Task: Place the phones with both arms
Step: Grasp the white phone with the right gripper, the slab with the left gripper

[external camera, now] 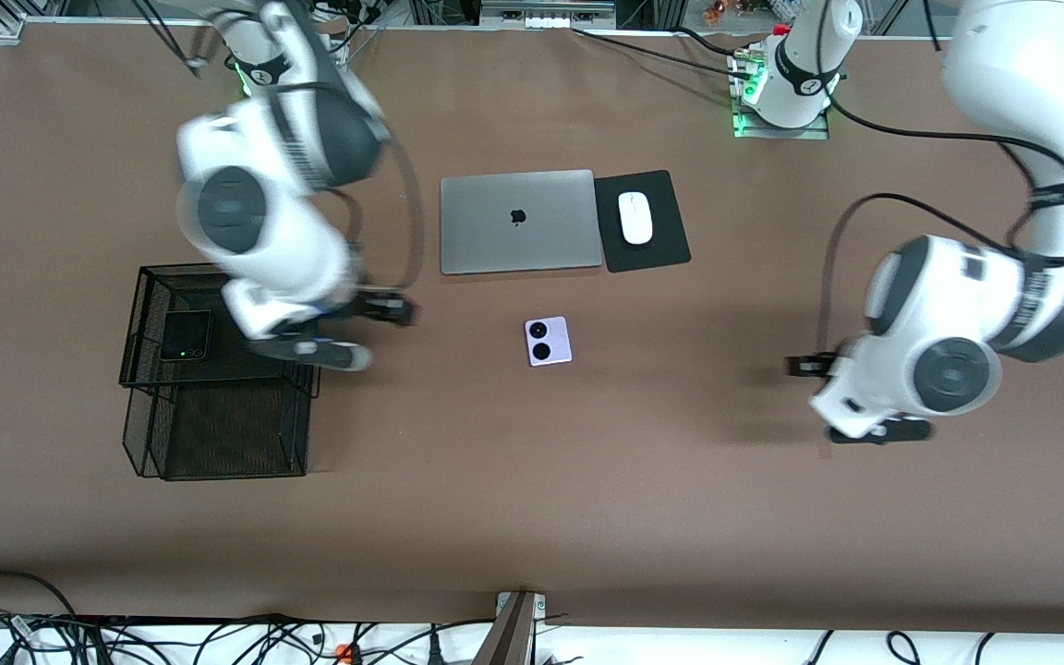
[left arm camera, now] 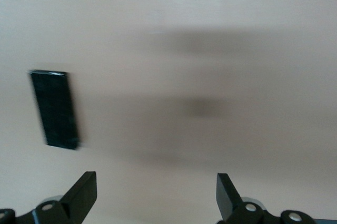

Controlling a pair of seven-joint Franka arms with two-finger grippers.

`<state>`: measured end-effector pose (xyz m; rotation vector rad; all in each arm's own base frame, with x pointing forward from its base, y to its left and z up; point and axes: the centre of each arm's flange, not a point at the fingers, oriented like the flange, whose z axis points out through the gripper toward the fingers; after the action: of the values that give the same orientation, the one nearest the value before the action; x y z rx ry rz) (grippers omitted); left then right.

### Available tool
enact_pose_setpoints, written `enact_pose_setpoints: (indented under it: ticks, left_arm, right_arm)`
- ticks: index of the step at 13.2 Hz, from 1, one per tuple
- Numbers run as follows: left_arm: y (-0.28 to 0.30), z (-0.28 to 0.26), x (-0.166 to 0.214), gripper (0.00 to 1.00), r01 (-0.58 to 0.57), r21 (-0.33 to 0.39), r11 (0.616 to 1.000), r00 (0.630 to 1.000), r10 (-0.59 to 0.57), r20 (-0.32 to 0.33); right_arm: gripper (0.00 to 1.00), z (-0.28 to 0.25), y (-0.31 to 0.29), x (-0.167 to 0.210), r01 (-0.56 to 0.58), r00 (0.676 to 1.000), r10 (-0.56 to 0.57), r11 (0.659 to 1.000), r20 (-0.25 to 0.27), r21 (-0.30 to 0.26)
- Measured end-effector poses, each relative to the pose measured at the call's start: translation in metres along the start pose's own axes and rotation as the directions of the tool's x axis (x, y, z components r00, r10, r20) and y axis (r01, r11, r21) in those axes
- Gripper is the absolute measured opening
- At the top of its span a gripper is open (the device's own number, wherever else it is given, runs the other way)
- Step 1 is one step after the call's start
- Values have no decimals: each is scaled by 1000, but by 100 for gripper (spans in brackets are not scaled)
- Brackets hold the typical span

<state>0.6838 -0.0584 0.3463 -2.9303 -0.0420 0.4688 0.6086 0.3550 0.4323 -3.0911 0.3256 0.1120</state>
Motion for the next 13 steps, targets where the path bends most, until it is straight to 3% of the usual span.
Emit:
enact_pose_setpoints:
  ticks: [2,5,9,13]
  left_arm:
    - [-59,21,9,100,-38,-4,999,999,39,19]
    - [-125,72,22,100,-62,27,998,998,62,-31]
    - [-184,145,20,100,-132,-11,991,982,129,-137]
    - [-202,206,2,100,-144,-64,987,969,128,-211]
  right_arm:
    - [100,28,-65,-29,28,999,-28,1000,-45,-8]
    - [100,73,-137,-70,114,987,-112,993,-114,8]
    - [100,149,-169,-80,257,932,-266,964,-245,-71]
    - [100,216,-173,-73,330,892,-346,938,-289,-106]
